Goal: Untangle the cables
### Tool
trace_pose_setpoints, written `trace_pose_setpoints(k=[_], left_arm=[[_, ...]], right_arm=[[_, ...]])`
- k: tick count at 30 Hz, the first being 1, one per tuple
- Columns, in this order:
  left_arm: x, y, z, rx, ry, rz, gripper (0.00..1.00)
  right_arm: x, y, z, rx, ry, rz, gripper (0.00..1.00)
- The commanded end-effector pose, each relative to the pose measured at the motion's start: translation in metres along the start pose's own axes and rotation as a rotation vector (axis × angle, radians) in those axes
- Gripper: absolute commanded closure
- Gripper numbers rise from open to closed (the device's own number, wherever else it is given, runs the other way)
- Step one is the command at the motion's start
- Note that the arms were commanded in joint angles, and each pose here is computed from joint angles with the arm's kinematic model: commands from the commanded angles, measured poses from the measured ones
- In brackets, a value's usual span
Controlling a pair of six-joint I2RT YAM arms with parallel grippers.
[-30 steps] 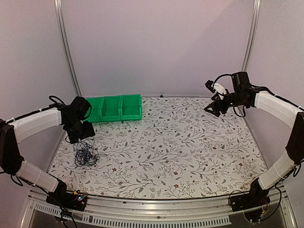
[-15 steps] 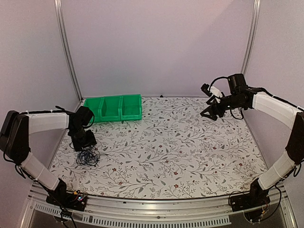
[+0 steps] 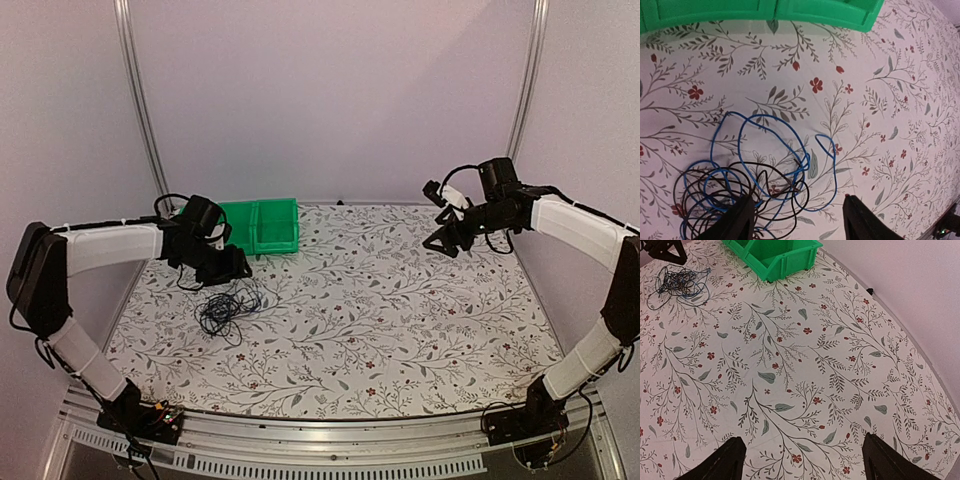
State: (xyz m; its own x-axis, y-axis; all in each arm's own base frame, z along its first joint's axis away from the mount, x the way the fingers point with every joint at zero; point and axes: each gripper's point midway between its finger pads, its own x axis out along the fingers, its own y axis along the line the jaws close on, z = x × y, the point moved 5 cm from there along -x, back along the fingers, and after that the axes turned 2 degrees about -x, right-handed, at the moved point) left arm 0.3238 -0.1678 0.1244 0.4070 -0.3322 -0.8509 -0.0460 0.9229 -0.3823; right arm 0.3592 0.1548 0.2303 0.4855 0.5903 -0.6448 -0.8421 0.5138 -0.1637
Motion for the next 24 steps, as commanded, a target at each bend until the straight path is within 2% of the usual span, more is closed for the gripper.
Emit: trace_pose_setpoints(k=[1,4,5,9,14,19,24], left_arm=[[-0.032,0.000,0.014,0.134,-0.076,0.057,0.38],[-0.035,0.007,0.023,0.131,-0.115,0.119,0.40],[-0.032,0.007,0.027,0.124,-0.111,0.116,0.45],[-0.015,-0.018,0.043,0.111,-0.065,-0.001,0.57],[0.000,-0.066,0.052,0.234,-0.028,-0.187,0.53],[0.033,-0.052,0.035,0.216,0.155,0.014,0.50],[0.046,-0.056,0.016,0.233,0.222,0.030,0.56]], right_arm=[[0.000,0.002,0.003,-0.018,-0.008,0.020,0.16],[0.003,0.003,0.008,-0.015,-0.027,0.043,0.17],[0.004,0.003,0.011,-0.017,-0.031,0.045,0.19],[0.014,0.007,0.024,-0.038,-0.049,0.063,0.29],[0.027,0.015,0.038,-0.051,-0.077,0.111,0.36],[0.034,0.024,0.045,-0.044,-0.094,0.144,0.36],[0.037,0.033,0.038,-0.042,-0.086,0.161,0.35]])
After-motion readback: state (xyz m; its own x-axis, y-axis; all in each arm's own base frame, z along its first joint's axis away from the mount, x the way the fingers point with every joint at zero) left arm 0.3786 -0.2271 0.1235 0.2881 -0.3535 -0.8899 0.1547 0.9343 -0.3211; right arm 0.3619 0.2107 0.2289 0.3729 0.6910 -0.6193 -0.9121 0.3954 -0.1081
